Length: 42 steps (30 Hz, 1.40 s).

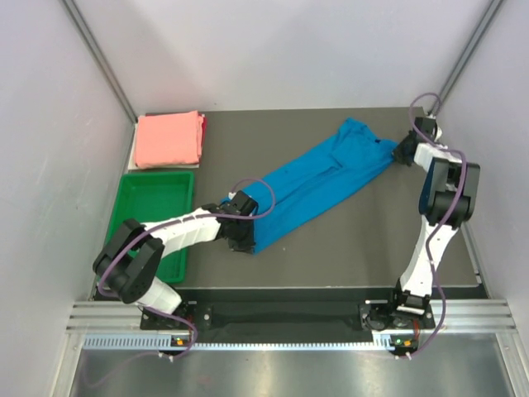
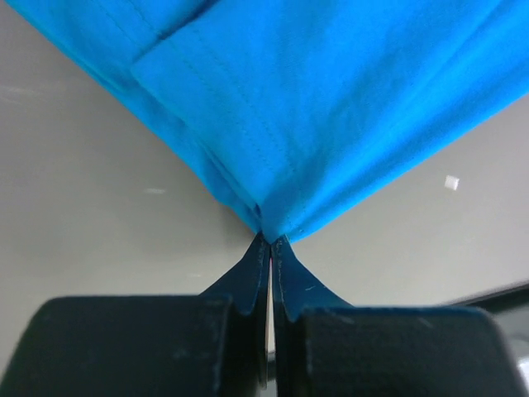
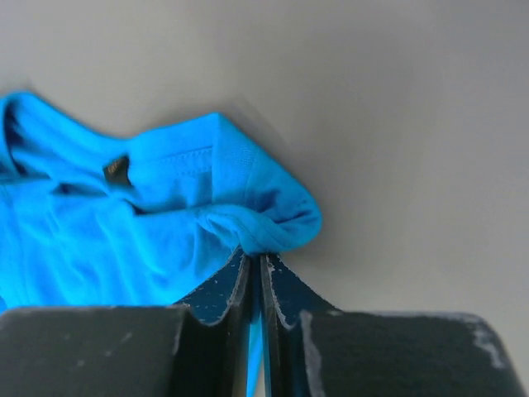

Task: Fold and stack the t-shirts
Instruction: Fold the tshirt

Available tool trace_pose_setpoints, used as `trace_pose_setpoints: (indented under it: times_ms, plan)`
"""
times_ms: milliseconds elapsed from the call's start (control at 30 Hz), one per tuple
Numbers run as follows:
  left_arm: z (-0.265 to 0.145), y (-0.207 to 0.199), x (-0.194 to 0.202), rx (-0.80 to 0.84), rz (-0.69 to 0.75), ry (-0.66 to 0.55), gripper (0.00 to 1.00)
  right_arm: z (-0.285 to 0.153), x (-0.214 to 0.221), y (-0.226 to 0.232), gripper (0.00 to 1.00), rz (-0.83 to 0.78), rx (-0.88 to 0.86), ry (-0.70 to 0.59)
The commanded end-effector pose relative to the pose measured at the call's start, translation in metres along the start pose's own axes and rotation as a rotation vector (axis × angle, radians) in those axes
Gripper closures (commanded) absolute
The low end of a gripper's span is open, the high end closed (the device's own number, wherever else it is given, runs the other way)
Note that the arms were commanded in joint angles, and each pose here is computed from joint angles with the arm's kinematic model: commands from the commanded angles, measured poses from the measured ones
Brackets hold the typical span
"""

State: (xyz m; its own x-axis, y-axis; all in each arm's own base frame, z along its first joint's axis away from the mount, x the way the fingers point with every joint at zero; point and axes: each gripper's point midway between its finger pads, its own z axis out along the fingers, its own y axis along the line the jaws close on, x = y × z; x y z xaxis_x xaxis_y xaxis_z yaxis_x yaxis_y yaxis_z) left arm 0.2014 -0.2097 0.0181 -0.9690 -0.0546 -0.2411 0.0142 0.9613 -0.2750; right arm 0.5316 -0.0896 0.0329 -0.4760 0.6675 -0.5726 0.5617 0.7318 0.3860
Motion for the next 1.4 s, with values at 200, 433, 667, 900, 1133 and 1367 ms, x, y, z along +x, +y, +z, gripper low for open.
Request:
trace_pose_setpoints:
  times_ms: [200,433,667,900,1133,1367]
  plan:
    - [-0.003,-0.045,0.019,0.154,-0.027,0.119,0.38,0.044,-0.050,0.023,0.88,-0.124,-0.056,-0.006]
    - [-0.040,-0.046,-0.061,0.010,0.099,-0.057,0.39,0.031,-0.086,0.055,0.55,-0.110,-0.098,-0.015]
    - [-0.041,-0.003,-0.150,0.000,0.048,-0.128,0.46,-0.058,-0.030,0.047,0.43,0.080,-0.024,0.066]
    - [-0.014,0.012,-0.163,-0.032,0.161,-0.055,0.42,-0.152,0.090,0.075,0.43,0.051,-0.128,0.209]
    - [0.006,0.033,-0.153,-0.107,0.216,0.006,0.42,-0.204,0.246,0.082,0.52,-0.048,-0.221,0.436]
    - [0.025,0.056,-0.145,-0.212,0.212,0.053,0.49,-0.224,0.316,0.100,0.54,-0.129,-0.230,0.481]
